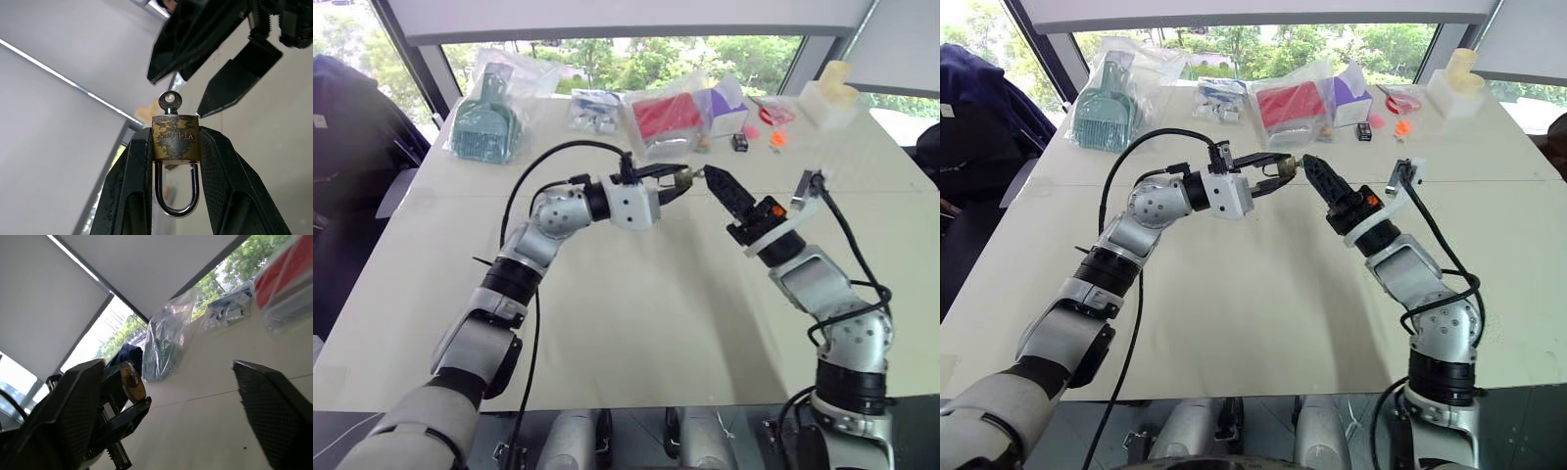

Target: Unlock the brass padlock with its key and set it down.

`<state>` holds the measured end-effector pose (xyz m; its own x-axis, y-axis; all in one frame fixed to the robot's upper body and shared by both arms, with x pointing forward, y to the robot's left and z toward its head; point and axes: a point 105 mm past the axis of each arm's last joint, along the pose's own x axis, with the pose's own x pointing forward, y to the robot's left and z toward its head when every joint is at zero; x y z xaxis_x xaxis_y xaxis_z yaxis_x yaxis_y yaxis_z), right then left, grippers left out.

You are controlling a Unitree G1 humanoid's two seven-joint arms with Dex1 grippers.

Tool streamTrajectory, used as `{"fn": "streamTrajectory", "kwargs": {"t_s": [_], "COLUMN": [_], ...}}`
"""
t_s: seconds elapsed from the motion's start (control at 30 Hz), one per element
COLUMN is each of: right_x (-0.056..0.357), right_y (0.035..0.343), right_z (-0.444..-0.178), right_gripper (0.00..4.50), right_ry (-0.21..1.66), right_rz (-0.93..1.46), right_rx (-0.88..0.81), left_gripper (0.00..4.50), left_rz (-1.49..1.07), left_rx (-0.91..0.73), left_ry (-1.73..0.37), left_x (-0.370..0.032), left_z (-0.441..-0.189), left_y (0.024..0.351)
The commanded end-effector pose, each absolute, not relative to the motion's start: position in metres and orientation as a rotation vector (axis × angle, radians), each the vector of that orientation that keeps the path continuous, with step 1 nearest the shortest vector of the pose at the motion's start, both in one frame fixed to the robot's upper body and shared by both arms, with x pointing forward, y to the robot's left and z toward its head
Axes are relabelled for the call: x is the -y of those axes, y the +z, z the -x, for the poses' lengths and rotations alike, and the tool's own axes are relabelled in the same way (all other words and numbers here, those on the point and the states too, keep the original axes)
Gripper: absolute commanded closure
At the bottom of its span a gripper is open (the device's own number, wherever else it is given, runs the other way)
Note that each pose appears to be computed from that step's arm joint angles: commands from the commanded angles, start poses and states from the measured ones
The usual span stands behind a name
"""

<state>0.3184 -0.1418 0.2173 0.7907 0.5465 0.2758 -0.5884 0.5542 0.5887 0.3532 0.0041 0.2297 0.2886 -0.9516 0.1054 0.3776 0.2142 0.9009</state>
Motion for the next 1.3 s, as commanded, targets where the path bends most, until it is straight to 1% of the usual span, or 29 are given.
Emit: {"fn": "streamTrajectory", "kwargs": {"t_s": [0.03,0.3,0.6,0.7,0.8,0.9,0.93,1.07,1.17,1.2,1.3], "right_x": [0.131,0.131,0.131,0.130,0.129,0.128,0.128,0.126,0.124,0.124,0.125], "right_y": [0.224,0.217,0.210,0.209,0.209,0.208,0.208,0.207,0.207,0.207,0.207], "right_z": [-0.306,-0.300,-0.302,-0.302,-0.301,-0.300,-0.300,-0.300,-0.301,-0.301,-0.302], "right_gripper": [0.05,0.05,0.05,1.11,2.77,4.26,4.46,4.46,4.46,4.46,4.46], "right_ry": [0.770,0.822,0.823,0.823,0.827,0.831,0.832,0.831,0.828,0.828,0.819], "right_rz": [-0.645,-0.567,-0.568,-0.570,-0.580,-0.582,-0.583,-0.584,-0.586,-0.586,-0.583], "right_rx": [0.081,0.039,0.009,0.007,0.009,0.007,0.007,0.006,0.007,0.007,0.009], "left_gripper": [3.72,3.72,3.72,3.72,3.72,3.72,3.72,3.72,3.72,2.67,1.63], "left_rz": [-0.881,-0.895,-0.908,-0.910,-0.912,-0.914,-0.915,-0.923,-0.918,-0.917,-0.895], "left_rx": [0.825,0.837,0.863,0.869,0.874,0.876,0.878,0.877,0.833,0.822,0.774], "left_ry": [-1.129,-1.197,-1.207,-1.208,-1.211,-1.212,-1.213,-1.218,-1.256,-1.271,-1.290], "left_x": [0.000,0.005,0.008,0.009,0.010,0.010,0.010,0.010,0.009,0.008,0.007], "left_z": [-0.342,-0.330,-0.324,-0.323,-0.322,-0.322,-0.322,-0.321,-0.321,-0.321,-0.322], "left_y": [0.236,0.232,0.234,0.235,0.235,0.235,0.235,0.234,0.228,0.226,0.221]}}
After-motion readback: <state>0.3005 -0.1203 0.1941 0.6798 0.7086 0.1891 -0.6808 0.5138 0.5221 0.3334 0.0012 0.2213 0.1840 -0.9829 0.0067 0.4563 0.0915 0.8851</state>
